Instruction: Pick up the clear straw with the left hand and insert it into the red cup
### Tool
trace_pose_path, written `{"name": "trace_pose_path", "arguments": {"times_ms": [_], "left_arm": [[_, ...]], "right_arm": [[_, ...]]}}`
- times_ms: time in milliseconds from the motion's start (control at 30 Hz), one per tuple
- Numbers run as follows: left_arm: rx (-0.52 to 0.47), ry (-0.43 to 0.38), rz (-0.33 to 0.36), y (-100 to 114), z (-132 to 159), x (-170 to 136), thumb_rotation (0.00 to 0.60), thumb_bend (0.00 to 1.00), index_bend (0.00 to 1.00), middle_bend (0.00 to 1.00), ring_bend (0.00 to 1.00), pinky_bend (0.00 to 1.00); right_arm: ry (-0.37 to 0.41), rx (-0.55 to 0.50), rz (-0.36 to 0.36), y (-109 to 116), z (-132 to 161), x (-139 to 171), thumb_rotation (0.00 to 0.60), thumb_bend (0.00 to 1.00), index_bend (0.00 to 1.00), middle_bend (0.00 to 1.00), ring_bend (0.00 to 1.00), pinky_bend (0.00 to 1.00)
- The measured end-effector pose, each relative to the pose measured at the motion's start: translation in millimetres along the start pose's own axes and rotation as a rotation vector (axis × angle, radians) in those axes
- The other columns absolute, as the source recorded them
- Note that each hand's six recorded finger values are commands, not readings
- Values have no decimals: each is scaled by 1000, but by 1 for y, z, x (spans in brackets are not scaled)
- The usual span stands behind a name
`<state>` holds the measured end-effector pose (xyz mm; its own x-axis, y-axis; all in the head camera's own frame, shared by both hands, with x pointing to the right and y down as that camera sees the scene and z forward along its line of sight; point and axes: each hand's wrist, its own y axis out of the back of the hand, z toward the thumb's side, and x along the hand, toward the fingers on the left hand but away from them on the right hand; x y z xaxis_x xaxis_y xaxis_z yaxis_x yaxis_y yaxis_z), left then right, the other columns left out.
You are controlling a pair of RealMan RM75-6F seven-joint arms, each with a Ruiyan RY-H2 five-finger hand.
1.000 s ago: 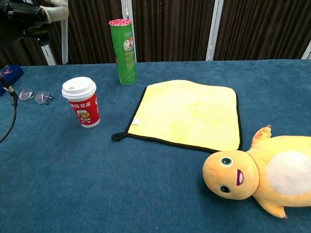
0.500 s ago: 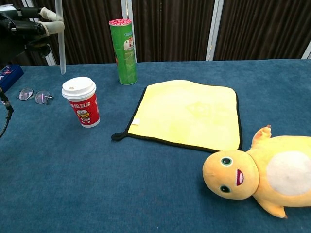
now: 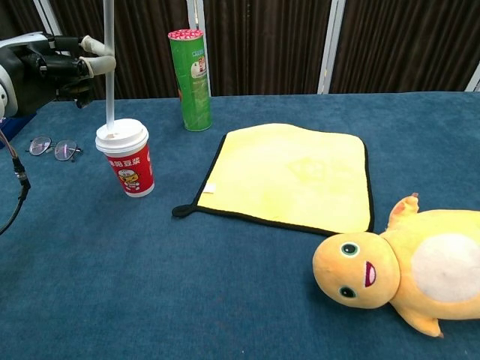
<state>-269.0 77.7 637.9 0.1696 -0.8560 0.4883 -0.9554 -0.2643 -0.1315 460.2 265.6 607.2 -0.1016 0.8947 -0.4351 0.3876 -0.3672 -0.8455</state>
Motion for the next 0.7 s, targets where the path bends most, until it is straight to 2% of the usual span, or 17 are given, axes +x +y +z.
{"name": "trace_pose_path", "arguments": {"times_ms": [700], "left_arm": [[-25,3,-12,-1,-5,-1,600,412,594,914,868,742]], "right_arm": [[7,2,-2,0,1,0,600,72,0,0,0,0]]}}
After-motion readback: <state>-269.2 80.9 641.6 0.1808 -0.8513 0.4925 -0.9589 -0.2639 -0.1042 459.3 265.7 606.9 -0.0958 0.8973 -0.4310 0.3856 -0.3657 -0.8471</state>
